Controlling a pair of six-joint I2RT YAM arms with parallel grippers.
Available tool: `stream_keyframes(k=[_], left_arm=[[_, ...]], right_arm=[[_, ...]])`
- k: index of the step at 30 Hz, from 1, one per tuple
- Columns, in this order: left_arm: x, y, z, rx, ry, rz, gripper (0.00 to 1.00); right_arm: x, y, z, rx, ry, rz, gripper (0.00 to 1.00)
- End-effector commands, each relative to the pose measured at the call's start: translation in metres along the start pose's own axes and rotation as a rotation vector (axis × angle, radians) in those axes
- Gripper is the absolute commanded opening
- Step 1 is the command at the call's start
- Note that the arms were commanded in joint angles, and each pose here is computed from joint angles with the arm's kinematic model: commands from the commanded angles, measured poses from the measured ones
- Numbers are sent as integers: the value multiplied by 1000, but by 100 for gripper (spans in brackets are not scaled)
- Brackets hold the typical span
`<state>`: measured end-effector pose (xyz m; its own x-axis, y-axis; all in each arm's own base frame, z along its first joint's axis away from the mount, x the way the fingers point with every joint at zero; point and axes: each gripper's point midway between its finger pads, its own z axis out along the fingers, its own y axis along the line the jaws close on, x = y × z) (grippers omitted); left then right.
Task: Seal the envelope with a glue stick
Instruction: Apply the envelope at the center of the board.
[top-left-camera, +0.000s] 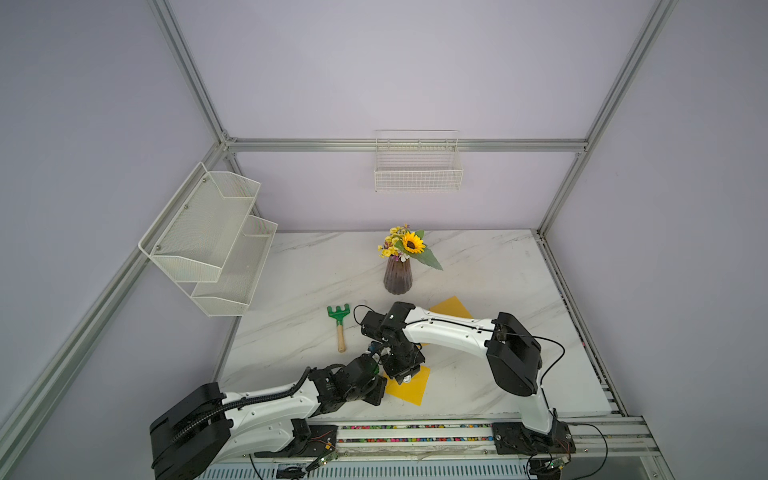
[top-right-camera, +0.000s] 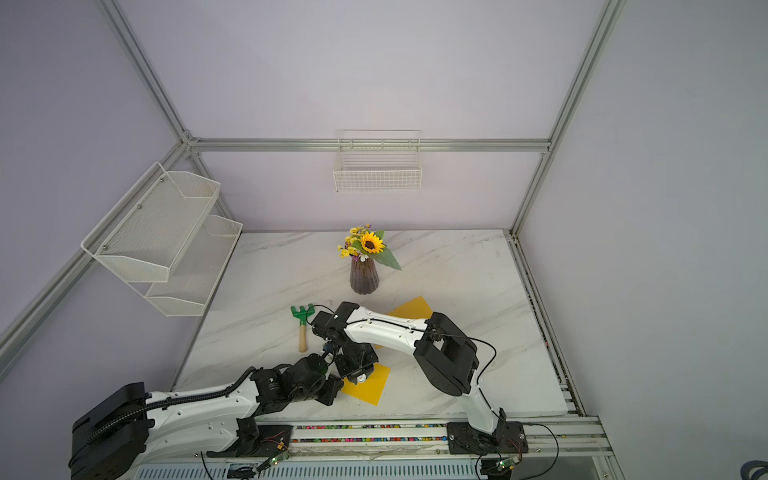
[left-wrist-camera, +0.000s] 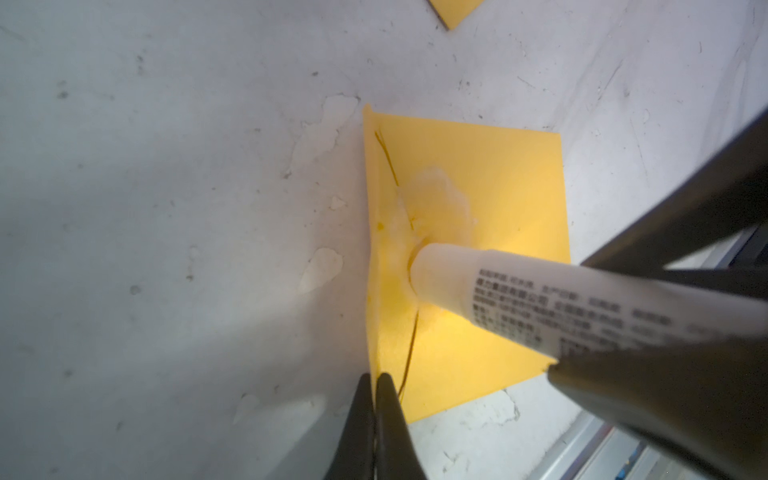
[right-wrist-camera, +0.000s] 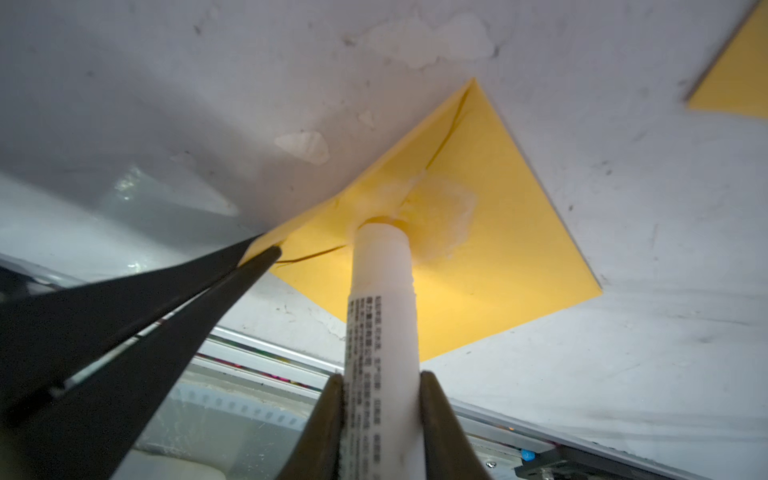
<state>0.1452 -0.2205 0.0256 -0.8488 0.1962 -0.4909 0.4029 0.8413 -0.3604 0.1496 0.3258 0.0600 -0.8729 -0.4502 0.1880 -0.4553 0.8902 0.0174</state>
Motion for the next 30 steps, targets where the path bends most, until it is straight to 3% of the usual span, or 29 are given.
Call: stream_keyframes(k=[1,4,9,12,15,19,22,25,30], left_arm=[[-13,-7,-5,8,-39,17,0],[-13,-7,-4,8,-33,17,0],[-15,-9,-4,11,-37,18,0],[-15,-9,-3,10,-35,19,0],[-14,-10,-3,13,-31,19,0],[-14,-10,-3,14,-31,18,0],[-14,-10,-4,16,-34,19,0],[-14,-9,-3,13,-33,18,0],[-15,-10,-4,14,-34,18,0]], right_arm=[[6,-52,23,315,39,6,0],[4,-52,22,317,33,8,0],[-2,40,13,-183,3,-45,0],[-9,60,7,-285,-25,-45,0],[-18,46,14,-202,-63,0,0],[-20,-25,21,201,-94,57,0],[-13,-45,25,305,-73,57,0],[-9,-33,30,234,-41,48,0],[-9,48,17,-217,-24,-21,0]])
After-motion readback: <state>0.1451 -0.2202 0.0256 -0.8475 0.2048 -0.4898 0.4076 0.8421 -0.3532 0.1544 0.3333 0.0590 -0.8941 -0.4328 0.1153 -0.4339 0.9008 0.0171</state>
